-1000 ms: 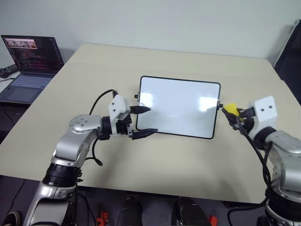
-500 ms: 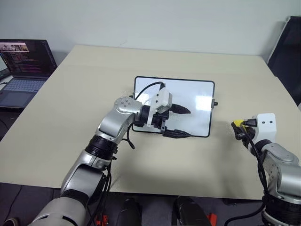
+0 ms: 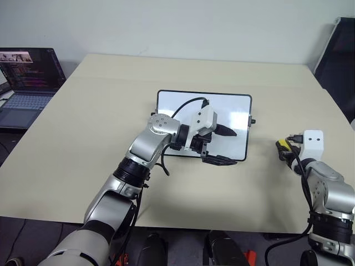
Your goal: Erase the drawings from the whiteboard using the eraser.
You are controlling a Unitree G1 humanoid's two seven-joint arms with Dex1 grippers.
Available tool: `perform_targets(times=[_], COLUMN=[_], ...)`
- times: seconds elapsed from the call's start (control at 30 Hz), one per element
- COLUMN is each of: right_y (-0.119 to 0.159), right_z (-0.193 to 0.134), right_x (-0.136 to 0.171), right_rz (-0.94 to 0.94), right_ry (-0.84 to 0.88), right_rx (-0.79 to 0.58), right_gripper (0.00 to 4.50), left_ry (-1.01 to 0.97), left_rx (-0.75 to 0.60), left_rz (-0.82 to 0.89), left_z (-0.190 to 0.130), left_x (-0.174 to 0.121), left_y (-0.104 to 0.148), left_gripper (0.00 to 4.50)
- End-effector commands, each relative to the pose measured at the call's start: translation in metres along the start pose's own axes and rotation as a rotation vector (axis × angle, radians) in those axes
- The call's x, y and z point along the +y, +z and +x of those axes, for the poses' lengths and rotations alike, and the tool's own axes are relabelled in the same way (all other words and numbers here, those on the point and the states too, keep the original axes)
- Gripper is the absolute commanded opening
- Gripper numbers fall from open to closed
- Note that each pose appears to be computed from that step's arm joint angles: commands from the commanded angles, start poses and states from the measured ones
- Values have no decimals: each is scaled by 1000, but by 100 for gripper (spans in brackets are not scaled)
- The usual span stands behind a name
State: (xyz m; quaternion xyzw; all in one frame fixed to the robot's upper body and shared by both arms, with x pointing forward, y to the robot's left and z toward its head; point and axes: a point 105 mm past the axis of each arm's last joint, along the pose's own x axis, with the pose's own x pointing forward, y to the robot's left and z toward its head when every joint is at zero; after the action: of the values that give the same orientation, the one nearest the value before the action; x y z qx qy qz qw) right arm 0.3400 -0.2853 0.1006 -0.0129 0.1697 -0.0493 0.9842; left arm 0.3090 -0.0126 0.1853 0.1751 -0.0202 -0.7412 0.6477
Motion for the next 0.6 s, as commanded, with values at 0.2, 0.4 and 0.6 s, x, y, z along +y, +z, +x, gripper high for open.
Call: perform_targets(times=[0.2,0.4,0.6], right_y=[28,36,45], right_z=[-3,-22,-46], right_x=[-8,-8,-1], right_rz=[-21,-25,-65], right_ry=[-17,-6,0], right_rx=[-111,-140,-239], right_gripper=[447,447,447], left_ry=[18,180,478], left_rx=[-39,-52,-62], left_rz=[25,-86,-144], left_z=[-5,-43,-92], left_x=[-3,0,-5], left_y=[13,-3,-15], left_gripper=[450,450,450])
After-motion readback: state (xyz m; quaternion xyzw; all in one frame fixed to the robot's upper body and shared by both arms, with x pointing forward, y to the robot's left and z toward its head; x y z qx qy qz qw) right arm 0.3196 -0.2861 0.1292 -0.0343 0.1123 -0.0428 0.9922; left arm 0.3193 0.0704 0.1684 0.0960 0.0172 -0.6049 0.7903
